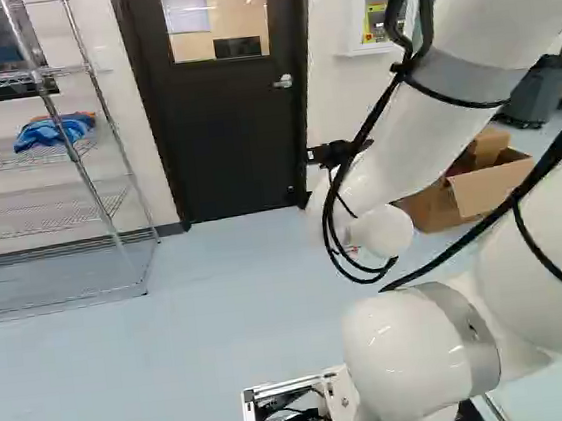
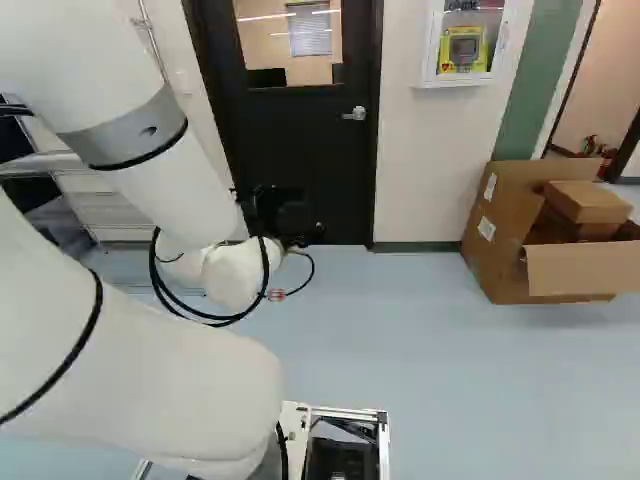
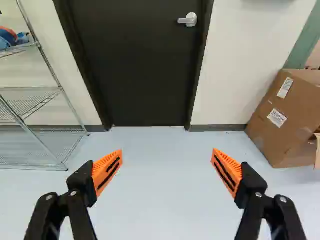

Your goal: Open the door and move inside

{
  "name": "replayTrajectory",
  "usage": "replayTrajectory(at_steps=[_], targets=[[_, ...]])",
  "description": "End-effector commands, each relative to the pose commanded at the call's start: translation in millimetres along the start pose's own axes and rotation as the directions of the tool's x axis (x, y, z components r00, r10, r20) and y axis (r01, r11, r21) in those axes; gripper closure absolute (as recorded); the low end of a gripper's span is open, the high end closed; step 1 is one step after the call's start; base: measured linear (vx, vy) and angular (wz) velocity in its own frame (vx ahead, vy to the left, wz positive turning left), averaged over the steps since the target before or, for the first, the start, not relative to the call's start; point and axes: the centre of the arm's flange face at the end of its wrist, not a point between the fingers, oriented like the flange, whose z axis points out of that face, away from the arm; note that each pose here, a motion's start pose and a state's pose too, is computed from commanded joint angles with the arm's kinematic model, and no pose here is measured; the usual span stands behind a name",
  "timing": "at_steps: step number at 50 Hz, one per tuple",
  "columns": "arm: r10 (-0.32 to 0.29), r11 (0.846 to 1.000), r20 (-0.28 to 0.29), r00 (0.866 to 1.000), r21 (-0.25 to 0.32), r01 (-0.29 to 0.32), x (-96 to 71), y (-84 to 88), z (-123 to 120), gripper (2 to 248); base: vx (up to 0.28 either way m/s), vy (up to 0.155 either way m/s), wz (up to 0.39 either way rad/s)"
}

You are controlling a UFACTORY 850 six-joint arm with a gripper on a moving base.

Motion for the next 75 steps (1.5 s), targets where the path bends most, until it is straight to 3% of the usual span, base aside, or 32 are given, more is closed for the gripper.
replayTrajectory(at_steps=[33, 75], targets=[[0.000, 1.000, 0.000, 1.000, 0.000, 0.000, 0.0, 0.0, 0.0, 3, 0.021, -0.001, -0.002], [0.000, 1.000, 0.000, 1.000, 0.000, 0.000, 0.0, 0.0, 0.0, 3, 0.158, -0.002, -0.016]])
